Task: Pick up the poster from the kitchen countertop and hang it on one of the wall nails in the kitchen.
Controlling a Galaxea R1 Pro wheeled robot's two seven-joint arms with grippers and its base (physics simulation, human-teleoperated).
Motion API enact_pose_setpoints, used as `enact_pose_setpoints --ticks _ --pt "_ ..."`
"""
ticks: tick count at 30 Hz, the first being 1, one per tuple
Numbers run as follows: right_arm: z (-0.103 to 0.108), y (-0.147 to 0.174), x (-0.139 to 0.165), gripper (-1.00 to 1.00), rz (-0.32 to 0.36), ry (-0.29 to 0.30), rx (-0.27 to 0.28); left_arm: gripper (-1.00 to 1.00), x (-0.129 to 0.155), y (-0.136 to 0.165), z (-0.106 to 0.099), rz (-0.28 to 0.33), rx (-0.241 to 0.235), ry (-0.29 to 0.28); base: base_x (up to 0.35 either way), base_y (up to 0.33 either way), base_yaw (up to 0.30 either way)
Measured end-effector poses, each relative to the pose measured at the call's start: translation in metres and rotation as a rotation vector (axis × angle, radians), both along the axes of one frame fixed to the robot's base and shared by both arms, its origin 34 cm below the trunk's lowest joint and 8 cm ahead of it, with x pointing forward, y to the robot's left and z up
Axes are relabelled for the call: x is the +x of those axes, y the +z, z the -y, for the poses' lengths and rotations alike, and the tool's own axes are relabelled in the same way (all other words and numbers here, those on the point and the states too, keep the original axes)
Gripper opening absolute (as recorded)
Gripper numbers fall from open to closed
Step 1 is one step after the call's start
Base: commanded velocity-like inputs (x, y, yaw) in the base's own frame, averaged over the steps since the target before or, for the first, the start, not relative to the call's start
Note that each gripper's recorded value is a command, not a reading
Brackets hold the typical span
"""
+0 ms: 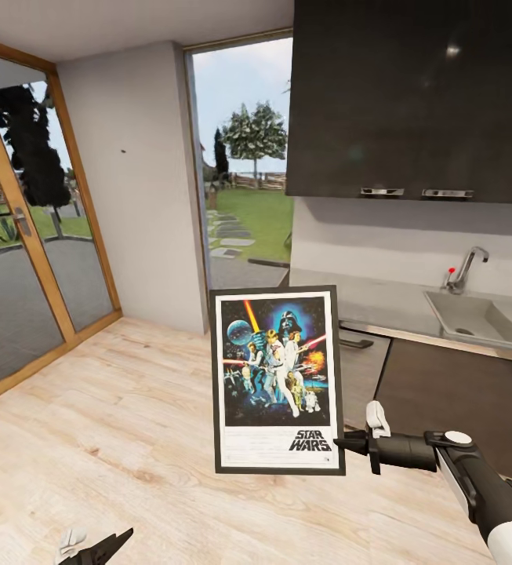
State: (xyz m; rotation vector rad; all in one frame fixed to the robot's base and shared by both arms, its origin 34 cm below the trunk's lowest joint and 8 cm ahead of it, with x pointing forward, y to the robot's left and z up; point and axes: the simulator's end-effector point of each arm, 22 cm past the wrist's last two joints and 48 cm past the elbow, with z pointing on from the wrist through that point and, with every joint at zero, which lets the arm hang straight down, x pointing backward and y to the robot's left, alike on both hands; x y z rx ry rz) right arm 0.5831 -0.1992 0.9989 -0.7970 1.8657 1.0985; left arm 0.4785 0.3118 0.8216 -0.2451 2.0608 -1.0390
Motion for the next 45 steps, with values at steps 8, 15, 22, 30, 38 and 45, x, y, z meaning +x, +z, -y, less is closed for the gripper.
enact_pose_setpoints --ticks 8,15,22,30,38,45 --pt "-0.003 -0.006 -0.003 -1.0 -0.005 0.003 -0.008 1.0 -0.003 -0.003 0.003 -0.006 -0.003 0.008 0.0 0.0 0.0" --pt "0.001 -0.04 -0.014 -1.0 -0.054 -0.047 -0.034 1.0 -0.024 -0.023 0.022 -0.056 -0.011 0.023 0.0 0.0 0.0" --pt "0.008 -0.051 -0.01 -1.0 -0.071 -0.095 -0.057 1.0 -0.033 -0.036 0.027 -0.093 0.0 0.042 0.0 0.0 0.0" --pt "0.013 -0.049 -0.011 -1.0 -0.068 -0.091 -0.064 1.0 -0.039 -0.038 0.018 -0.109 0.007 0.051 0.0 0.0 0.0" --pt "-0.003 -0.016 -0.033 -1.0 -0.032 0.048 -0.007 1.0 -0.09 -0.039 0.028 -0.128 -0.081 0.016 0.071 0.089 0.0" --pt "-0.004 -0.016 -0.034 -1.0 -0.032 0.05 -0.007 1.0 -0.091 -0.038 0.028 -0.127 -0.083 0.018 0.184 0.229 0.0"
